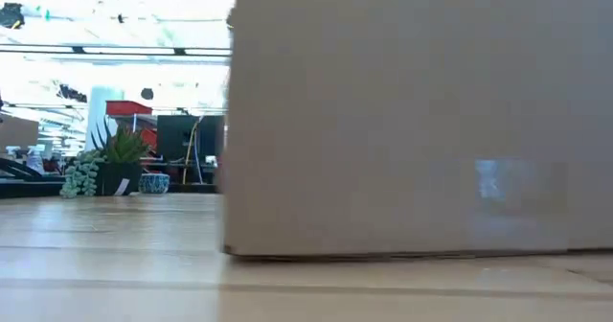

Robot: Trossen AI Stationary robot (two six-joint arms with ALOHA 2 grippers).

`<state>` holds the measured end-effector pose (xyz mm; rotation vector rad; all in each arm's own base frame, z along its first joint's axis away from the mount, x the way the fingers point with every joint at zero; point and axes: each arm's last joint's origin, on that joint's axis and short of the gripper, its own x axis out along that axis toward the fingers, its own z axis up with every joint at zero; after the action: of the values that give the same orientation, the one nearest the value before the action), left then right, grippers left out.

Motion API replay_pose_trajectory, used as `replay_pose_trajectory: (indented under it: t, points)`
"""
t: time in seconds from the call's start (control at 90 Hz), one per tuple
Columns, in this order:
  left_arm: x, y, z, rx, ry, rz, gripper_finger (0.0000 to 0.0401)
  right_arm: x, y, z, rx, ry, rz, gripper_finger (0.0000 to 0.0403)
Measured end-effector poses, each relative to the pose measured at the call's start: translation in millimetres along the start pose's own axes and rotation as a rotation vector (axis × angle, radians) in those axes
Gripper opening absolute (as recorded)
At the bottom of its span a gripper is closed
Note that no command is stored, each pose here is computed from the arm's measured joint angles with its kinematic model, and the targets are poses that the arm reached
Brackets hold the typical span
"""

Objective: Wrap mug
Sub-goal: Close the box

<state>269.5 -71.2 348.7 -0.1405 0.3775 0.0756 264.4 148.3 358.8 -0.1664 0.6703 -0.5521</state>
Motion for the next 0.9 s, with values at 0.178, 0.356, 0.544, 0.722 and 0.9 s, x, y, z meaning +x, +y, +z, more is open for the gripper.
replay_pose_trajectory:
  t: [0.178, 0.356, 0.544, 0.722, 0.9]
  points:
    - [-5, -10, 12, -0.069, -0.115, -0.049, 0.0, 9, -3, 1, 0.01, 0.023, -0.007, 0.0]
    - [-7, -16, 8, -0.024, -0.091, -0.061, 0.0, 20, 0, -10, -0.012, 0.058, -0.009, 0.0]
    - [-4, -25, -2, -0.032, -0.025, -0.06, 0.0, 32, 4, -16, -0.051, 0.071, 0.005, 0.0]
    - [-6, -41, -5, 0.064, -0.063, -0.074, 0.0, 49, -3, -4, -0.182, 0.049, 0.007, 0.0]
    - [-13, -53, -7, 0.067, -0.086, -0.092, 0.0, 73, -14, 14, -0.267, 0.017, 0.053, 0.0]
